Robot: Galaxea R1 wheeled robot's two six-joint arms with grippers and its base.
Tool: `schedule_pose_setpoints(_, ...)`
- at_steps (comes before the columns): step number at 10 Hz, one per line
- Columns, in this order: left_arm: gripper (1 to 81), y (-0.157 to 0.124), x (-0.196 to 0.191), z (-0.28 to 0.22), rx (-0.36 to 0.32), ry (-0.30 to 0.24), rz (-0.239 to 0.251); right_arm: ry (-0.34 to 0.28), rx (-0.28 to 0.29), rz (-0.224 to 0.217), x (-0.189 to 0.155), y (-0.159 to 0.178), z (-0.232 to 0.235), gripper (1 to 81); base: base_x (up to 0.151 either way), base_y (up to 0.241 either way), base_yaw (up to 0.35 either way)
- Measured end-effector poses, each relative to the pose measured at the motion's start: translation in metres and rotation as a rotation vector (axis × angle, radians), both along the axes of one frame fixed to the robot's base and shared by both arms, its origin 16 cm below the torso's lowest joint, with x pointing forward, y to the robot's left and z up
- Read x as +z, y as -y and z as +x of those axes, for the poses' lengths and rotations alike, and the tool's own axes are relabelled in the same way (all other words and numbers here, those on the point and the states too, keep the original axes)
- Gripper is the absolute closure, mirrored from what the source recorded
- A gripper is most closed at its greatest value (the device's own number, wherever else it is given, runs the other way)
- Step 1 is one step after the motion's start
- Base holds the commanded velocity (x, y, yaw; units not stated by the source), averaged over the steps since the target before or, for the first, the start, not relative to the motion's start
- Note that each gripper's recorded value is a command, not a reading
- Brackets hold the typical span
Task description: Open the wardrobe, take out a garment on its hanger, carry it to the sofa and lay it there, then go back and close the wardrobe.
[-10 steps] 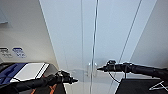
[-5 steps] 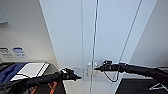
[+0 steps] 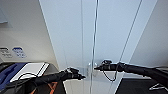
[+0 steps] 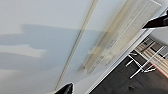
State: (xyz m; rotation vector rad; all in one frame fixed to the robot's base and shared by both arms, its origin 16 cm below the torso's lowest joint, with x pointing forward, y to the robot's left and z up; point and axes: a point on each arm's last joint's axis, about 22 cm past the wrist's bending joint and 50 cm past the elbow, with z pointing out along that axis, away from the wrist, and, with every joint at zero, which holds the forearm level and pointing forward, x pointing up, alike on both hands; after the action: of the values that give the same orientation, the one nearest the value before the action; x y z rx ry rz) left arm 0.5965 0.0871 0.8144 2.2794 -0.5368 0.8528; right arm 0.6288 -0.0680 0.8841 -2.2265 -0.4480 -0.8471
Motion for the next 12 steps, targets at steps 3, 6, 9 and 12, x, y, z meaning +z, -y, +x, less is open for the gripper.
schedule_pose_setpoints(3, 1.0, 0.010, -0.005, 0.012, 0.013, 0.002, 0.015, 0.018, 0.018, 0.007, 0.010, -0.020, 0.005, 1.0, 0.000, 0.000, 0.000)
schedule_pose_setpoints(6, 1.0, 0.033, -0.012, 0.022, 0.017, 0.003, 0.020, 0.020, 0.024, -0.007, 0.005, -0.030, 0.008, 1.0, 0.000, 0.000, 0.000)
schedule_pose_setpoints(9, 1.0, 0.060, -0.007, 0.041, 0.023, 0.025, 0.032, 0.018, 0.026, -0.010, 0.003, -0.030, 0.007, 1.0, 0.000, 0.000, 0.000)
schedule_pose_setpoints(12, 1.0, 0.098, 0.002, 0.045, -0.004, 0.042, 0.033, 0.019, 0.031, -0.007, 0.002, -0.031, 0.005, 1.0, 0.000, 0.000, 0.000)
